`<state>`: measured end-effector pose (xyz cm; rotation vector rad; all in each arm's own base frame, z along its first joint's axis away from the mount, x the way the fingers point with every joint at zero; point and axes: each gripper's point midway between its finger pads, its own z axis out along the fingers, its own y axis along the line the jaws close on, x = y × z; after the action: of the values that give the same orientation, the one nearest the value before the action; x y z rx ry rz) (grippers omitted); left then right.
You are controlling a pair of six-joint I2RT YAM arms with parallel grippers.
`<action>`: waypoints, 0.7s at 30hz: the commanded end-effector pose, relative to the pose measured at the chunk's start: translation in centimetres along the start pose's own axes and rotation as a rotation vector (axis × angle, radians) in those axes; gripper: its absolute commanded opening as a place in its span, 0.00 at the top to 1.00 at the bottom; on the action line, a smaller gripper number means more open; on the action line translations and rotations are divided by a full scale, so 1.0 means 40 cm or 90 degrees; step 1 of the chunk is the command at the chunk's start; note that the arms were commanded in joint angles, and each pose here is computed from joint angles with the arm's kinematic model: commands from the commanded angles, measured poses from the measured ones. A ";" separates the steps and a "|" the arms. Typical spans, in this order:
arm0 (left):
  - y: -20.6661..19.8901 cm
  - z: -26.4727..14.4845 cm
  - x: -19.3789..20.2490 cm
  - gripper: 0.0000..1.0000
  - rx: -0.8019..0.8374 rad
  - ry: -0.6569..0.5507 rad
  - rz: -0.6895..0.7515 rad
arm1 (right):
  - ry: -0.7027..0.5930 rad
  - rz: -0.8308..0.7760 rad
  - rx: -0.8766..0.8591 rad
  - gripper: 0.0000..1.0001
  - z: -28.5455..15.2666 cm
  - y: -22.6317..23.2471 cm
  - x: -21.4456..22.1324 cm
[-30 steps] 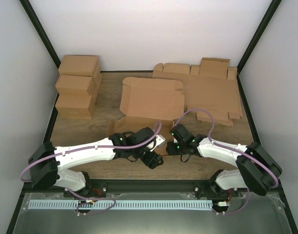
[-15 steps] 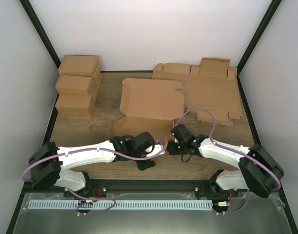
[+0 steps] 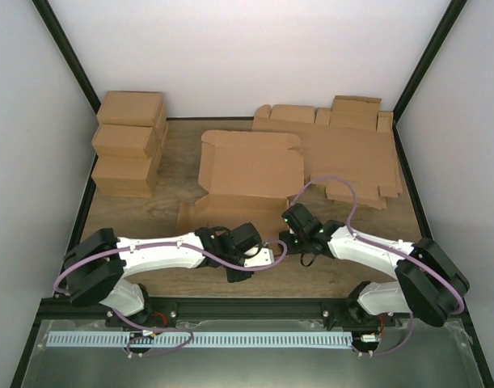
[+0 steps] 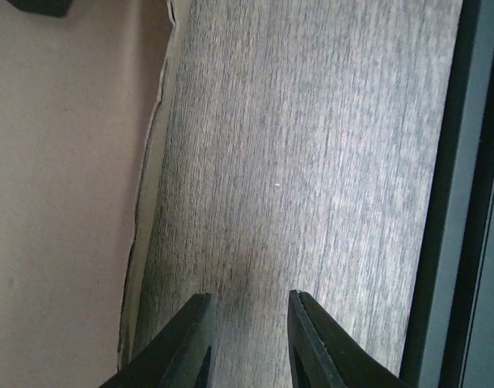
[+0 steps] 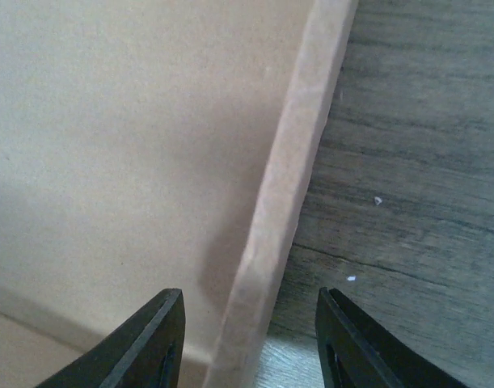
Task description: Fold the paper box
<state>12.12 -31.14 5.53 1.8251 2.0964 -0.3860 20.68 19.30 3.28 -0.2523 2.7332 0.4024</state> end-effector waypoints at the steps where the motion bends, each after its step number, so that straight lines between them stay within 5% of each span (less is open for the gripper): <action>1: 0.001 0.014 0.008 0.73 -0.003 0.011 0.026 | -0.038 0.001 0.014 0.53 -0.024 0.012 -0.055; 21: 0.093 -0.118 -0.067 0.65 -0.126 -0.075 0.011 | -0.029 0.003 0.008 0.53 -0.019 0.008 -0.057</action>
<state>14.41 -31.03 9.46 1.7158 1.9919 -0.2976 22.02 19.45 4.55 -0.2298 2.6989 0.3883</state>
